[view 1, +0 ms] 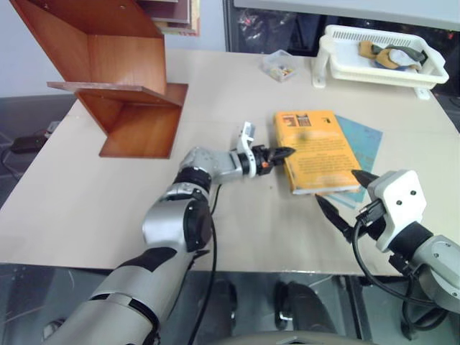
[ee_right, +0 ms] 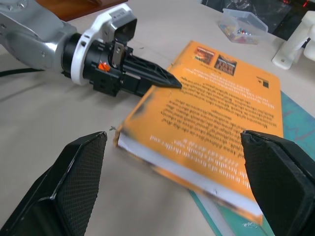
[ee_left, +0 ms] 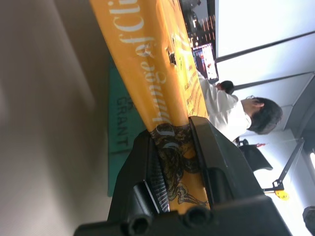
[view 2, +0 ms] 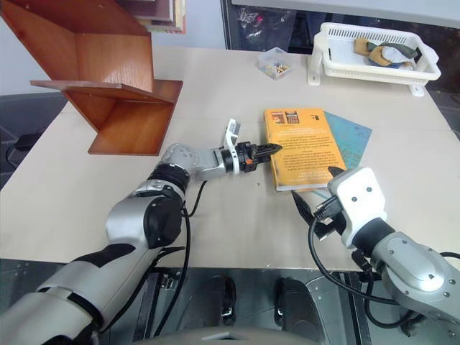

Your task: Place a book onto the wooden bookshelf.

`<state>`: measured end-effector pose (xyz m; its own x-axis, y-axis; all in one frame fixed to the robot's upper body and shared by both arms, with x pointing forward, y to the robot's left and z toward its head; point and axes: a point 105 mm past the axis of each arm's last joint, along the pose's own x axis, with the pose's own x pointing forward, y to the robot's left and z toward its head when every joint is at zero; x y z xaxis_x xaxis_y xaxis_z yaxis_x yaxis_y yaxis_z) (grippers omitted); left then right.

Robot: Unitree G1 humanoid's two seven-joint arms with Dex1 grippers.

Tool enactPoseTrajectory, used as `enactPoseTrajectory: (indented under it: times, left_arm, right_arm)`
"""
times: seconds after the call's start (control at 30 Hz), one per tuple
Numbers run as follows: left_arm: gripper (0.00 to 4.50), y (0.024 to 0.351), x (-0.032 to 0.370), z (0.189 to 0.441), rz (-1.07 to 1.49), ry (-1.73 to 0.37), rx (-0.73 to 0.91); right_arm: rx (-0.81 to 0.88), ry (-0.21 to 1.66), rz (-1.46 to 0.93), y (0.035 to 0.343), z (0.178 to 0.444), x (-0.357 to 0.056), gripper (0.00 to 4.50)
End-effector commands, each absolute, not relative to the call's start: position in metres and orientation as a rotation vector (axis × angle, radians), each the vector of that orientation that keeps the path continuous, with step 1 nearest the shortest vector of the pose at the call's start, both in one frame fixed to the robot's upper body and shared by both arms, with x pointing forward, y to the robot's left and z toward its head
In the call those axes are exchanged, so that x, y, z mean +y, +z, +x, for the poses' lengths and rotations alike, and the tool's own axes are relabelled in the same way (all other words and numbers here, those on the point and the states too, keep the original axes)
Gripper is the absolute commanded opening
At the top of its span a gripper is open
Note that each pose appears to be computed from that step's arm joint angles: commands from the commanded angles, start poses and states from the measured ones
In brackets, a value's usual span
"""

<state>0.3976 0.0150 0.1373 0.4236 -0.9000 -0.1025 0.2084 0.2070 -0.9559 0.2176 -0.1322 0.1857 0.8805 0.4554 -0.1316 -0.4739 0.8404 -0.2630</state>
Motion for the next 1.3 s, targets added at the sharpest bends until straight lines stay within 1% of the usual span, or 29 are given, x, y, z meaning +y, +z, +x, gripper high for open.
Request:
enactPoseTrajectory:
  times: [0.03,0.17,0.27,0.37,0.47,0.53,0.6,0.63,0.67,0.7,0.77,0.83,0.9,0.97,1.13,1.2,1.27,1.3]
  left_arm:
    - [0.65,0.168,0.026,0.404,-1.105,-0.939,0.724]
    - [0.65,0.189,0.042,0.41,-1.115,-0.94,0.652]
    - [0.65,0.224,0.056,0.407,-0.975,-1.005,0.49]
    - [0.65,0.257,0.066,0.393,-0.736,-1.064,0.297]
    - [0.65,0.275,0.077,0.373,-0.457,-1.069,0.127]
    - [0.65,0.284,0.084,0.36,-0.303,-1.073,0.054]
    - [0.65,0.287,0.089,0.355,-0.18,-1.065,-0.008]
    - [0.65,0.292,0.095,0.349,-0.007,-1.057,-0.092]
    - [0.65,0.293,0.098,0.343,0.123,-1.062,-0.143]
    - [0.65,0.298,0.104,0.339,0.311,-1.029,-0.225]
    - [0.65,0.319,0.123,0.335,0.675,-0.91,-0.405]
    - [0.65,0.34,0.141,0.33,0.976,-0.813,-0.522]
    - [0.65,0.358,0.159,0.325,1.206,-0.741,-0.541]
    - [0.65,0.373,0.181,0.323,1.352,-0.679,-0.477]
    - [0.65,0.382,0.214,0.324,1.503,-0.633,-0.312]
    - [0.65,0.387,0.232,0.326,1.568,-0.582,-0.24]
    - [0.65,0.385,0.253,0.327,1.616,-0.559,-0.13]
    - [0.65,0.384,0.259,0.327,1.628,-0.552,-0.102]
  right_arm:
    - [0.01,0.502,-0.299,0.197,0.216,-0.128,4.5]
    - [0.003,0.513,-0.301,0.198,0.218,-0.125,4.5]
    - [-0.006,0.532,-0.299,0.199,0.219,-0.121,4.5]
    - [-0.023,0.556,-0.297,0.202,0.224,-0.118,4.5]
    - [-0.069,0.579,-0.29,0.208,0.23,-0.116,4.5]
    - [-0.097,0.602,-0.281,0.213,0.232,-0.115,4.5]
    - [-0.115,0.618,-0.283,0.215,0.233,-0.114,4.5]
    - [-0.132,0.637,-0.281,0.217,0.234,-0.113,4.5]
    - [-0.145,0.65,-0.281,0.218,0.236,-0.113,4.5]
    - [-0.159,0.672,-0.276,0.22,0.236,-0.112,4.5]
    - [-0.186,0.742,-0.264,0.223,0.236,-0.108,4.5]
    - [-0.223,0.8,-0.255,0.228,0.237,-0.106,4.5]
    - [-0.236,0.836,-0.257,0.23,0.241,-0.106,4.5]
    - [-0.242,0.875,-0.258,0.23,0.247,-0.103,4.5]
    - [-0.27,0.926,-0.258,0.232,0.257,-0.099,4.5]
    - [-0.283,0.936,-0.26,0.233,0.26,-0.097,4.5]
    - [-0.293,0.945,-0.264,0.234,0.262,-0.096,4.5]
    - [-0.296,0.947,-0.266,0.234,0.263,-0.096,4.5]
